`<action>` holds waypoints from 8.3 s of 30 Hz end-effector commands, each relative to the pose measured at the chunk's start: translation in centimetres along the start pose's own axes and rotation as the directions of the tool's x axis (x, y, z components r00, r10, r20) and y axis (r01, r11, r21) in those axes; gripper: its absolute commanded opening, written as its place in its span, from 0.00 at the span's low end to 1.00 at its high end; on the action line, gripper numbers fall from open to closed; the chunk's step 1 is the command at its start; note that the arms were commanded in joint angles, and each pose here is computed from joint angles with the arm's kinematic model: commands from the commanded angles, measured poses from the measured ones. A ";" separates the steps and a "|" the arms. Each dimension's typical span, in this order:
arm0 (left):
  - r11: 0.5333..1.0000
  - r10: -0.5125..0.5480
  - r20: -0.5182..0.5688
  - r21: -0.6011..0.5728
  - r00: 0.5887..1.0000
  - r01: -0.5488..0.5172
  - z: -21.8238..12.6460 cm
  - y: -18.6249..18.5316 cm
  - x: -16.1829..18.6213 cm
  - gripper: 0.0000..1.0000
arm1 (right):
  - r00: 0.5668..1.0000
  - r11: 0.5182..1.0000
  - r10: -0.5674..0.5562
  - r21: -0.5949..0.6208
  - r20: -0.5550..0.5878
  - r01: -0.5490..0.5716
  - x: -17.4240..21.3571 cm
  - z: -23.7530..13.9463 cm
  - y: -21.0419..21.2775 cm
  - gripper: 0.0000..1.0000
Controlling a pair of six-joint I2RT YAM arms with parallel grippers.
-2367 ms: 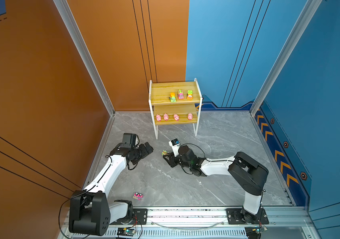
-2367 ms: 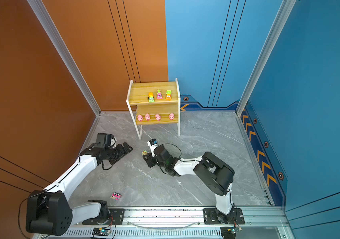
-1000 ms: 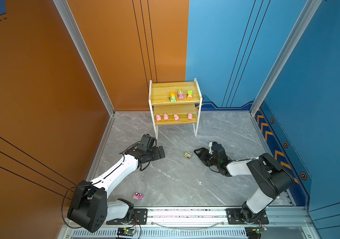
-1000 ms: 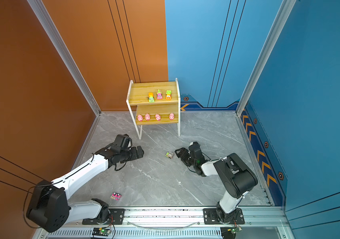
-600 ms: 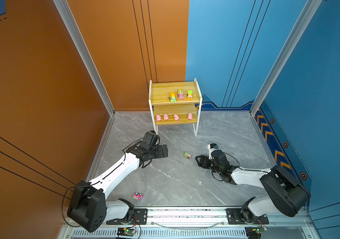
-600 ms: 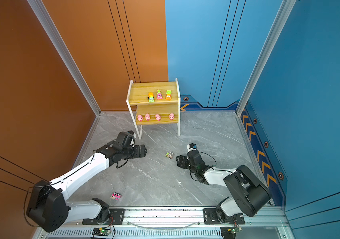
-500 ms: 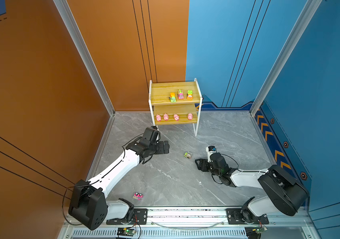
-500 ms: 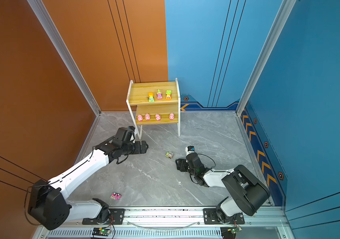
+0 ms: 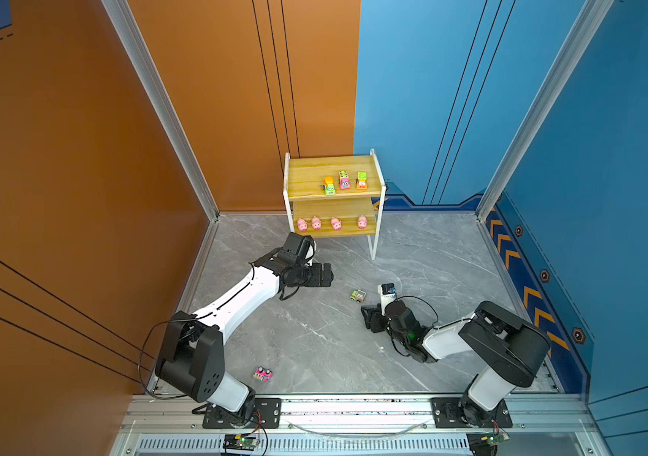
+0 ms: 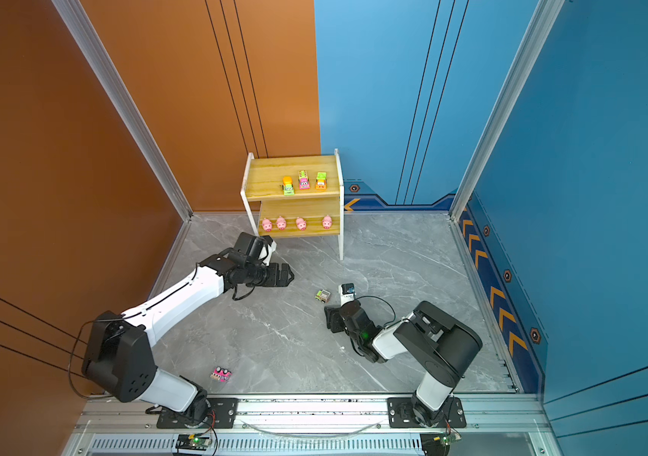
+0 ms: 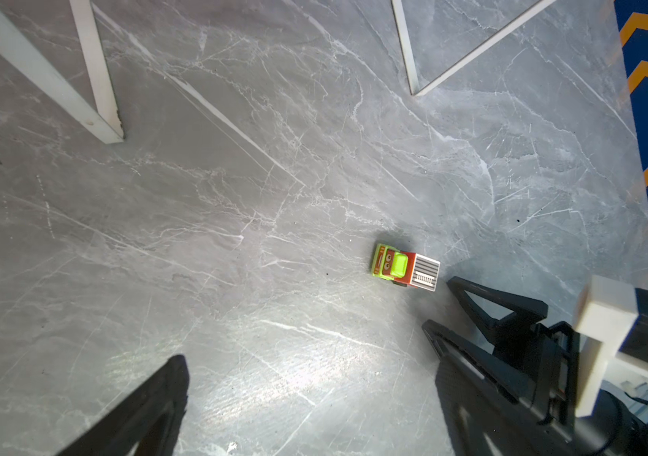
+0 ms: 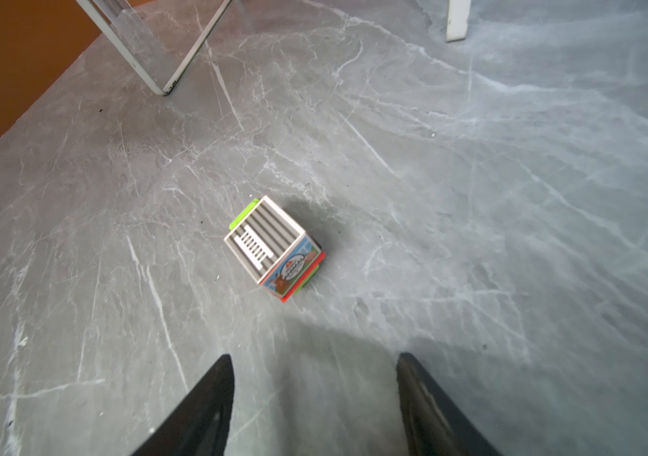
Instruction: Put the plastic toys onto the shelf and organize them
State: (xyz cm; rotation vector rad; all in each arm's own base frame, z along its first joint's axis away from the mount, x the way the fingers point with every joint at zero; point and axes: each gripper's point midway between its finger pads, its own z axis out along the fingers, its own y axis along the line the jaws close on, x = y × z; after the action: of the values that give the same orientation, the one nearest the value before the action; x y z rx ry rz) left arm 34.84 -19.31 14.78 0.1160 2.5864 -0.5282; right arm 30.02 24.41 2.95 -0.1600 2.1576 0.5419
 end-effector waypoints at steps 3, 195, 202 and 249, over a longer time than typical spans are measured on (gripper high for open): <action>0.999 0.034 0.000 0.004 0.999 -0.034 -0.7 0.2 0.4 0.99 | 0.998 0.994 -0.021 0.105 -0.052 0.027 1.8 1.8 -2.0 0.63; 0.969 0.091 0.583 -0.238 0.808 0.062 -10.7 -2.0 -29.1 0.31 | 0.863 0.900 -0.372 -0.097 0.341 0.426 -11.2 -14.9 7.8 0.49; 0.976 0.070 0.592 -0.207 0.803 0.068 -10.7 -2.5 -29.4 0.38 | 0.864 0.902 -0.368 -0.096 0.343 0.422 -11.2 -14.9 7.7 0.51; 0.987 -0.094 0.610 -0.048 0.787 0.155 -9.9 -4.9 -29.7 0.63 | 0.867 0.903 -0.361 -0.105 0.344 0.417 -11.1 -15.0 7.8 0.53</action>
State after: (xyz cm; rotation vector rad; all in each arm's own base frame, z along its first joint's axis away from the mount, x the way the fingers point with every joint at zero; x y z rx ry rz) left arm 55.54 -19.15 38.20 -0.2344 1.9938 -0.3701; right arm 23.47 24.29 22.52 -0.5624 1.6840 0.4914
